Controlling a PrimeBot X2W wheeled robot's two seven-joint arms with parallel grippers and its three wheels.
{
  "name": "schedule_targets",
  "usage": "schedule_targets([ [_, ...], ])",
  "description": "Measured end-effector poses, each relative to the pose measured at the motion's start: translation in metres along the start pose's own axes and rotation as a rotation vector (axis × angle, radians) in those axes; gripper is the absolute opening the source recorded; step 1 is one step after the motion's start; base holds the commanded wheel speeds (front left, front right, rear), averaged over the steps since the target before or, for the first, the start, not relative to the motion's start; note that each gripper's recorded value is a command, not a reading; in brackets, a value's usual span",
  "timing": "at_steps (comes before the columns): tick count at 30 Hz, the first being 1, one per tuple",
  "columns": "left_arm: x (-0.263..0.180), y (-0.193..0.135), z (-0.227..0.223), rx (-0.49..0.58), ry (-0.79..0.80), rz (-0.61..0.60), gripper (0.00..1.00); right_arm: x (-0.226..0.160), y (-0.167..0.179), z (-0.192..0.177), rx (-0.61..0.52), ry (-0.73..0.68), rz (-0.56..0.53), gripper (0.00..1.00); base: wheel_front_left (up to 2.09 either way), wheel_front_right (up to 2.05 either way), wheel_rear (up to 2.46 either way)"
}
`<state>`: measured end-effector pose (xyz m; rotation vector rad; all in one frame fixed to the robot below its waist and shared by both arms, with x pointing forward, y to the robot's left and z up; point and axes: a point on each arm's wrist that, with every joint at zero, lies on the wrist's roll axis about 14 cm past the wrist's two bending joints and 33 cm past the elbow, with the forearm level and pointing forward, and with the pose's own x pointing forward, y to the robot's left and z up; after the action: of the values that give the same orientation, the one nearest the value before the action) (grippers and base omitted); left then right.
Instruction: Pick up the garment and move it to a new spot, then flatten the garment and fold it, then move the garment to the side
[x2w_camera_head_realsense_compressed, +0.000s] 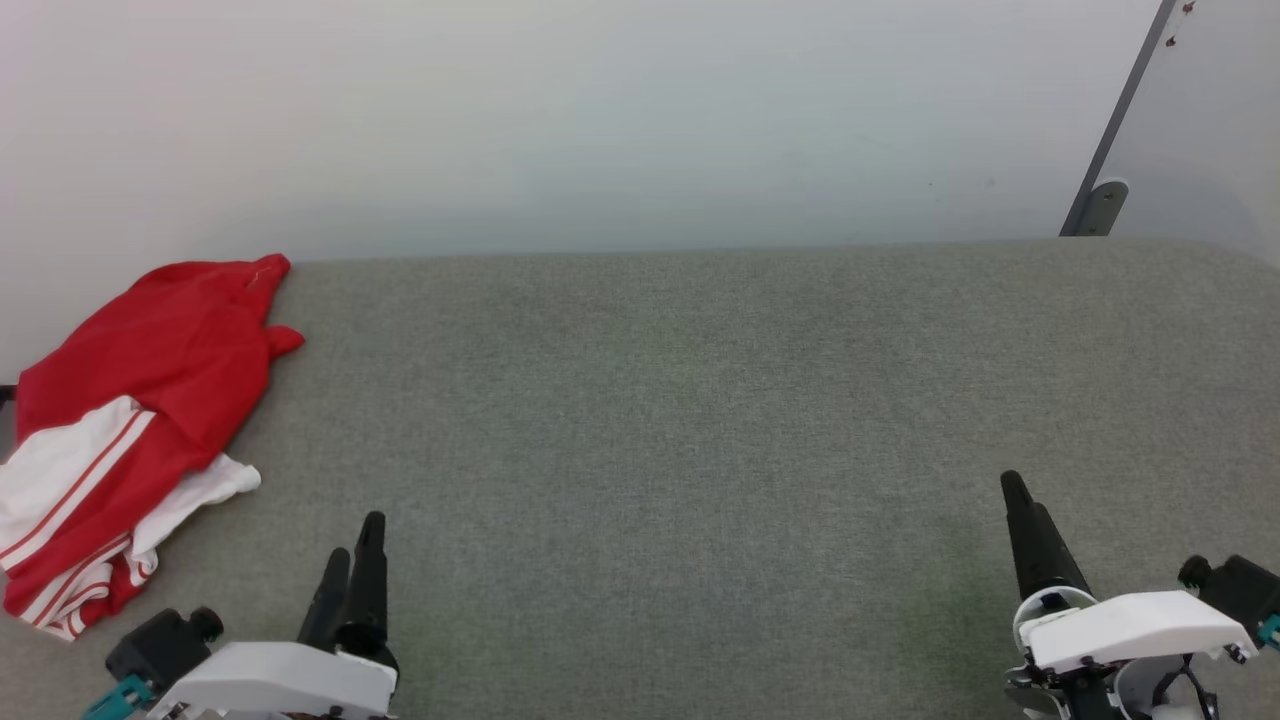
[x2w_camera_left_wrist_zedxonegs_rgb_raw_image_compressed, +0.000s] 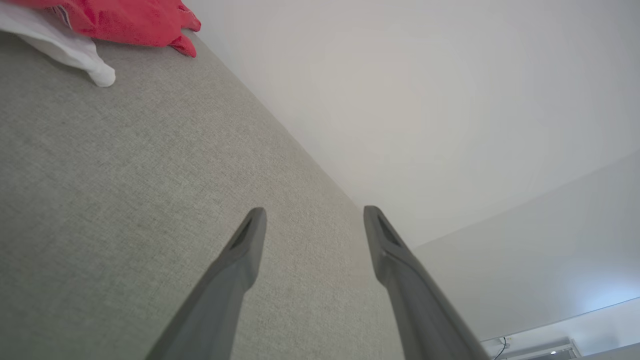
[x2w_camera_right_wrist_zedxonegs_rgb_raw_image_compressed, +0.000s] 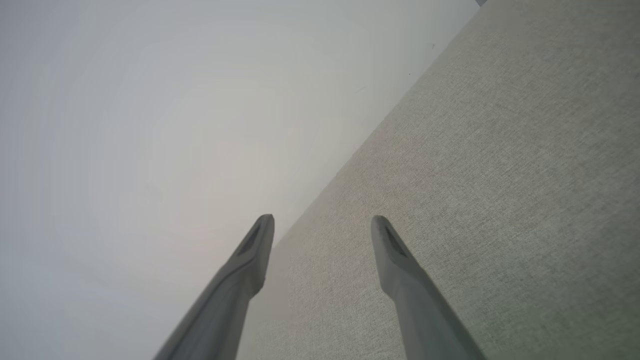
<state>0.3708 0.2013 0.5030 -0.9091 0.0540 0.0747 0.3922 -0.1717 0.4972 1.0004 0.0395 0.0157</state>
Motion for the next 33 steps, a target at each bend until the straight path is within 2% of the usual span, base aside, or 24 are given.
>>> schedule_targets([
  [10,-0.002,-0.004,0.01,0.221,-0.045,-0.015,1.0,0.002,0.004,-0.005,-0.22,0.03,0.021,1.0,0.0,0.0,0.0],
  [21,-0.008,-0.006,0.021,0.388,-0.105,-0.033,1.0,0.003,0.006,-0.004,-0.402,0.029,0.035,1.0,0.0,0.0,0.0],
  [33,-0.017,-0.01,0.032,0.528,-0.164,-0.059,1.0,0.001,0.012,-0.004,-0.523,0.021,0.059,1.0,0.0,0.0,0.0],
])
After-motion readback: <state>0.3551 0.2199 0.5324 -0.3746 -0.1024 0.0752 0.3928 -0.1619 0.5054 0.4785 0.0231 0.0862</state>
